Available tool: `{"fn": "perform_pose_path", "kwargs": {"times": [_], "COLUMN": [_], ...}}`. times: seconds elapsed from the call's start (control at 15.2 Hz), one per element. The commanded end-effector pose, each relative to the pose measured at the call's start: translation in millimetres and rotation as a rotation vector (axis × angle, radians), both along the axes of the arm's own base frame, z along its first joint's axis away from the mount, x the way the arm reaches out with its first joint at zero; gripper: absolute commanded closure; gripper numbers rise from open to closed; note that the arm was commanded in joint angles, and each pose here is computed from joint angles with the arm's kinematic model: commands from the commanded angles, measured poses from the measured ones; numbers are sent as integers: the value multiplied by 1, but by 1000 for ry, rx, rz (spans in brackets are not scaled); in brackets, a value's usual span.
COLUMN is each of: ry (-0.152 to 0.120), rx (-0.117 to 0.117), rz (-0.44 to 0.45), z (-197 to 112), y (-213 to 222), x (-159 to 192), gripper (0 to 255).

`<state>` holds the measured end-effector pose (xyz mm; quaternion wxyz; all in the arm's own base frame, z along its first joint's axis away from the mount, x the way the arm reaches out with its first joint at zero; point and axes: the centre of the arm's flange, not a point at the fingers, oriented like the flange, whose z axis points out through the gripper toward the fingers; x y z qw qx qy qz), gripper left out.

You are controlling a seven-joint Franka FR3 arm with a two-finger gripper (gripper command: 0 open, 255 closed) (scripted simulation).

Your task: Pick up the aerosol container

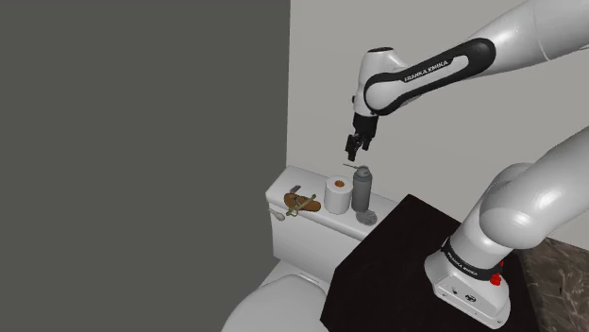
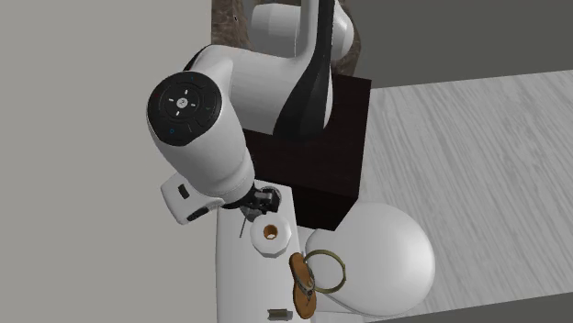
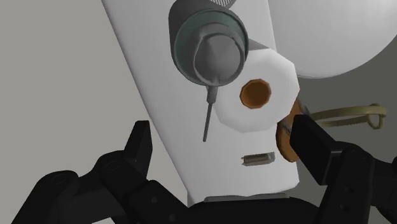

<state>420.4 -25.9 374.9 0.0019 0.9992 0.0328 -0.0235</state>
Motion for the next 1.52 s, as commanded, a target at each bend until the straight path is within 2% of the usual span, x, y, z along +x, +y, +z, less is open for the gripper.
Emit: {"fn": "perform_pose_path", "kwargs": {"times": [0.0, 0.53, 0.66, 0.73, 1.32, 1.45], "ry": [14, 14, 14, 14, 14, 14], "rx": [-1, -1, -1, -1, -1, -1], "rz": [13, 14, 14, 14, 14, 14], "z": [-26, -67, -67, -67, -67, -56], "y": [-1, -1, -1, -1, -1, -1], "x": [10, 10, 10, 10, 10, 10], "gripper": [0, 0, 0, 255, 255, 255]}}
